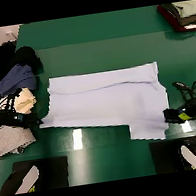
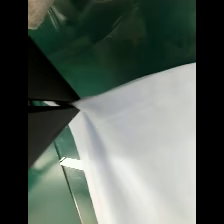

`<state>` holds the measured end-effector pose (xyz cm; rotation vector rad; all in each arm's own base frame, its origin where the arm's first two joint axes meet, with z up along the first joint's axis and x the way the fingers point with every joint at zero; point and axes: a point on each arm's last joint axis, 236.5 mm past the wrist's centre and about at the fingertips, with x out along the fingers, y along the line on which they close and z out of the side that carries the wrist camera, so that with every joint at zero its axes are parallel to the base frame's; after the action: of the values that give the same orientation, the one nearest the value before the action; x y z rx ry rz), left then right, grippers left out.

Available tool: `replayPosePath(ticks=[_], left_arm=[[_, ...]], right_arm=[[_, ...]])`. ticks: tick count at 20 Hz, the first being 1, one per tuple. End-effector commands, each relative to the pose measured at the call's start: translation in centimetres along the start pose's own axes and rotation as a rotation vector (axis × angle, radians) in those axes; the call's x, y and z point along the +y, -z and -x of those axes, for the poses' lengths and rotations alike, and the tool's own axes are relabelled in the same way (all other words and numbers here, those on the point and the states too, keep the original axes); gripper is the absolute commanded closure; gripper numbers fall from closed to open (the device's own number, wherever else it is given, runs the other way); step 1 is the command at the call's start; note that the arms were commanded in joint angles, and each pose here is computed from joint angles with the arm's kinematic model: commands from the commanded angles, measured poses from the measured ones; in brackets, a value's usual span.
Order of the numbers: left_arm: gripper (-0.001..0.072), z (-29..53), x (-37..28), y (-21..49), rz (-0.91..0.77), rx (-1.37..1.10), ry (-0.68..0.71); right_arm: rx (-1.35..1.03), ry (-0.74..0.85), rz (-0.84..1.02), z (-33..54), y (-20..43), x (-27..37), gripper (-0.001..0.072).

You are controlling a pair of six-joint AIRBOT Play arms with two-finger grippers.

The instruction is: Fold the shirts.

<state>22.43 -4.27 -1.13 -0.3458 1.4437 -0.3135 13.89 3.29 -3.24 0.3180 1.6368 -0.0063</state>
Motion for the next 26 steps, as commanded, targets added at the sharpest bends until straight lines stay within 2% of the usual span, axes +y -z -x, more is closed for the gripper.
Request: replayPosePath(ticks=[1,5,7,11,16,26], left_arm=[[0.0688,1.2,-1.2,2.7,0.004,0.055,0.014],[0.0687,1.2,-2.2,-1.1,0.019,-0.098,0.062],[0.0687,1.3,-2.1,-2.2,0.026,-0.143,0.058],[0.0687,1.7,-1.3,-4.9,0.037,-0.256,0.033],[0.0686,1.5,-1.3,-8.5,0.089,-0.334,0.078],[0.0686,-0.3,-0.1,-17.8,0.133,-0.340,0.168]], right_arm=[[-0.046,0.028,0.030,2.2,1.6,-0.5,0.0697],[-0.185,-0.020,0.038,3.2,-1.4,0.8,0.0697],[-0.249,-0.072,0.038,4.7,-4.4,2.4,0.0697],[-0.322,-0.077,0.055,6.9,-10.8,3.5,0.0697],[-0.355,-0.075,0.064,7.8,-17.5,4.3,0.0697],[-0.341,-0.069,0.060,5.6,-25.7,4.9,0.0693]])
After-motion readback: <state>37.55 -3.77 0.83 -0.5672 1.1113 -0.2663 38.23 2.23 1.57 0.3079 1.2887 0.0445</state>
